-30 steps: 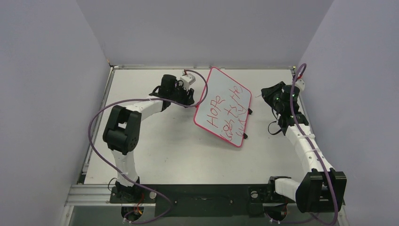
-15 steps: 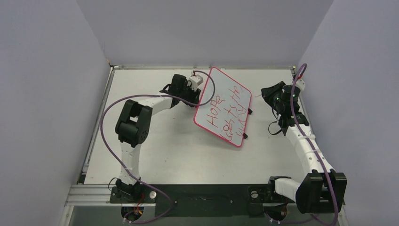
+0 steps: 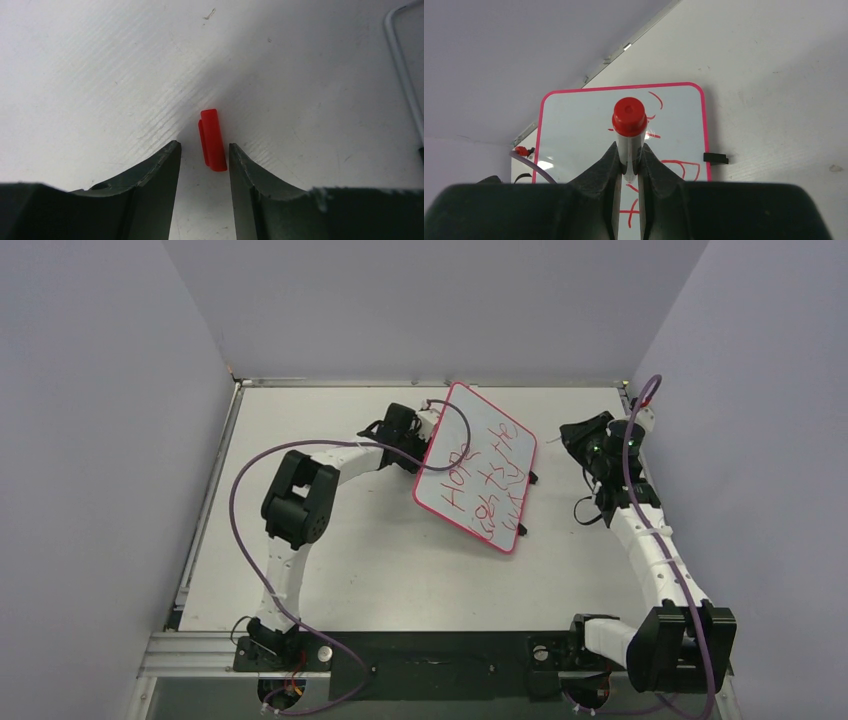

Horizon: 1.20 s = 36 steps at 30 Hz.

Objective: Write a sentence on the whiteboard
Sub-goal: Pick up the pen cap from the center of the board.

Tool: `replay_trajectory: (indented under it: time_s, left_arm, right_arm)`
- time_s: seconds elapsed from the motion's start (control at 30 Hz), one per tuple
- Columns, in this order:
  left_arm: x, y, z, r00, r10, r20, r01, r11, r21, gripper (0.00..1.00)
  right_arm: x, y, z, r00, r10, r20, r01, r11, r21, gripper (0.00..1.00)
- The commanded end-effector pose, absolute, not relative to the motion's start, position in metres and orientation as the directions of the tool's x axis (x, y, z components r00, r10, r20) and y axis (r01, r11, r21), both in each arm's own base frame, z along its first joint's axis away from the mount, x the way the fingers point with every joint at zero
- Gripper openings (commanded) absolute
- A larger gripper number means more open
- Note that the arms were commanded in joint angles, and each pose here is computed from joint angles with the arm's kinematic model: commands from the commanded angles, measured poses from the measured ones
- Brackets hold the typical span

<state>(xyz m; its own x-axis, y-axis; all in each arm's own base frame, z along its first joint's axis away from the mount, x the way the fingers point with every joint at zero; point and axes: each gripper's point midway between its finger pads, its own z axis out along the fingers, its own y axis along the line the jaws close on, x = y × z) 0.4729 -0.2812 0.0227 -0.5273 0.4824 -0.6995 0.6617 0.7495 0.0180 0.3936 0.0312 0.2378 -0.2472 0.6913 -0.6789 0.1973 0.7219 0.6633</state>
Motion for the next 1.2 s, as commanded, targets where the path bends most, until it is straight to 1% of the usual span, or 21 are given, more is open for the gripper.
replay_trajectory:
  time_s: [0.0,0.1,0.13,0.17,0.2,0.23,0.33,0.43,0.63,0.73,1.0,1.17]
  left_arm:
    - [0.477,-0.286,0.021,-0.512,0.539,-0.669,0.67,0.738,0.083,0.37]
    - [0.481,-0.291,0.023,-0.514,0.53,-0.675,0.668,0.74,0.071,0.36]
    - [0.48,-0.29,0.02,-0.522,0.533,-0.666,0.668,0.741,0.068,0.3]
    - [0.48,-0.29,0.021,-0.524,0.532,-0.665,0.667,0.742,0.068,0.27]
    - [0.481,-0.29,0.019,-0.528,0.531,-0.663,0.665,0.744,0.066,0.22]
    - [0.481,-0.29,0.019,-0.528,0.532,-0.662,0.664,0.745,0.068,0.19]
    - [0.48,-0.288,0.018,-0.534,0.536,-0.654,0.662,0.746,0.07,0.07]
    - [0.48,-0.288,0.022,-0.535,0.547,-0.644,0.664,0.743,0.08,0.0]
    - [0.489,-0.284,0.046,-0.508,0.542,-0.67,0.656,0.747,0.107,0.0]
    - [0.497,-0.274,0.068,-0.5,0.52,-0.692,0.632,0.766,0.119,0.0]
    - [0.505,-0.244,0.139,-0.477,0.389,-0.788,0.567,0.821,0.062,0.0]
    - [0.498,-0.224,0.198,-0.43,0.304,-0.85,0.534,0.845,0.032,0.0]
  right_arm:
    - [0.395,0.028,0.263,-0.181,0.702,-0.689,0.138,0.712,0.689,0.0]
    - [0.395,0.028,0.264,-0.18,0.703,-0.688,0.137,0.711,0.69,0.0]
    - [0.394,0.028,0.264,-0.179,0.703,-0.688,0.136,0.711,0.69,0.0]
    - [0.394,0.027,0.263,-0.179,0.703,-0.689,0.138,0.711,0.69,0.0]
    - [0.394,0.027,0.264,-0.178,0.703,-0.689,0.136,0.711,0.69,0.0]
    - [0.394,0.026,0.264,-0.175,0.703,-0.689,0.138,0.711,0.69,0.0]
    - [0.394,0.024,0.266,-0.173,0.705,-0.688,0.137,0.709,0.692,0.0]
    - [0.394,0.025,0.265,-0.175,0.706,-0.687,0.137,0.708,0.693,0.0]
    - [0.395,0.029,0.269,-0.183,0.708,-0.682,0.114,0.705,0.7,0.0]
    - [0.395,0.032,0.278,-0.184,0.707,-0.683,0.094,0.705,0.703,0.0]
    - [0.394,0.047,0.304,-0.191,0.69,-0.699,0.025,0.715,0.699,0.0]
    - [0.391,0.087,0.326,-0.245,0.651,-0.718,-0.08,0.725,0.684,0.0]
